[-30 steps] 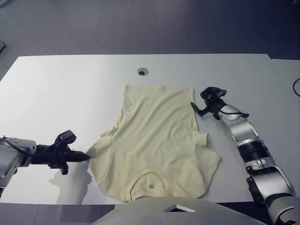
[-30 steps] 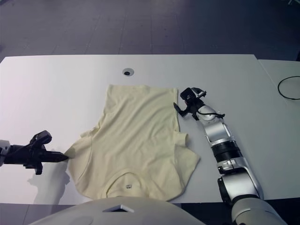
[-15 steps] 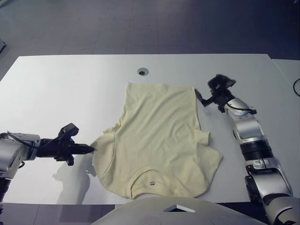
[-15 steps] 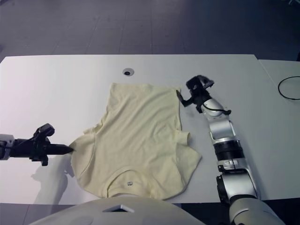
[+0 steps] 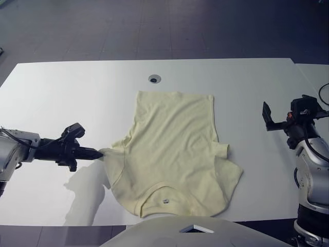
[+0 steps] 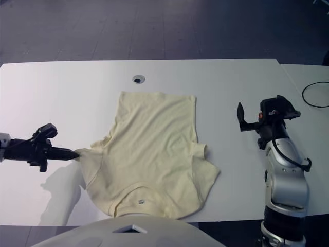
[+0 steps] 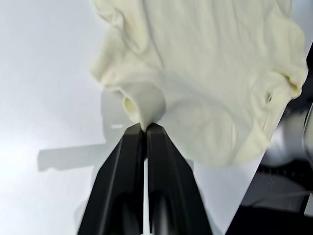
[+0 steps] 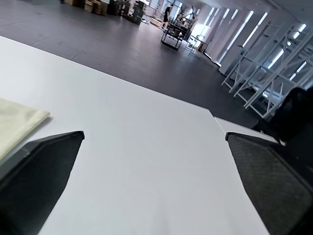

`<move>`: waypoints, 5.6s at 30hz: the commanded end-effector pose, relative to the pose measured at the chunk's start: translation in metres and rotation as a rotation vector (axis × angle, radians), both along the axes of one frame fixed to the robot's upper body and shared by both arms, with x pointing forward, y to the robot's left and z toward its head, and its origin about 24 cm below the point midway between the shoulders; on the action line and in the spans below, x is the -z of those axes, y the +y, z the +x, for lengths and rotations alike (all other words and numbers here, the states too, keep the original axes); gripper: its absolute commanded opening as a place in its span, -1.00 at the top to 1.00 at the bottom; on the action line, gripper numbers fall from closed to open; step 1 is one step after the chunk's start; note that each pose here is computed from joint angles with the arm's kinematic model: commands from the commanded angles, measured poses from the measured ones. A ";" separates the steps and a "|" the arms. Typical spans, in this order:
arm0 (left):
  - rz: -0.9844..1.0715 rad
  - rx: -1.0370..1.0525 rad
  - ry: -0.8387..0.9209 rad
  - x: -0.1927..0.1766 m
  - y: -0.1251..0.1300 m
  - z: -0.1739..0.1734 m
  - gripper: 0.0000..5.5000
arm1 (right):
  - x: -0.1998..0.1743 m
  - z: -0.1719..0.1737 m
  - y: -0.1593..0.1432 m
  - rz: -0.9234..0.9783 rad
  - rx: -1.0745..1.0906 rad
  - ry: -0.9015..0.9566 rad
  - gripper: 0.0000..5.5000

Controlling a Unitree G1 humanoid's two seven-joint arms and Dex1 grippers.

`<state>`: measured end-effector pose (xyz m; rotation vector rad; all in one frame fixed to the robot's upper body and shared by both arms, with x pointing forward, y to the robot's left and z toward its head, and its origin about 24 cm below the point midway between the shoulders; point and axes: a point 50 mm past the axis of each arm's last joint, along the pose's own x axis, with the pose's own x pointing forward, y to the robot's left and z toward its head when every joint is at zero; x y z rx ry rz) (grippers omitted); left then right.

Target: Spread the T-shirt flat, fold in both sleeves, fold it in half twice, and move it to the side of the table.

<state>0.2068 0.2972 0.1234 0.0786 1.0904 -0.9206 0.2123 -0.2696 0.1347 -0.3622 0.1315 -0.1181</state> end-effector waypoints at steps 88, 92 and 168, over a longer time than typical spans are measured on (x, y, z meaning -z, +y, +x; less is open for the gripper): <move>-0.219 -0.627 -0.352 -0.020 -0.066 0.018 -0.96 | 0.072 -0.104 0.037 0.779 -0.387 0.879 0.06; -0.223 -0.644 -0.357 -0.018 -0.066 0.016 -0.96 | 0.071 -0.097 0.035 0.765 -0.396 0.878 0.32; -0.175 -0.588 -0.281 0.001 -0.078 0.003 -0.96 | 0.028 -0.076 0.055 0.196 -0.699 0.840 -0.88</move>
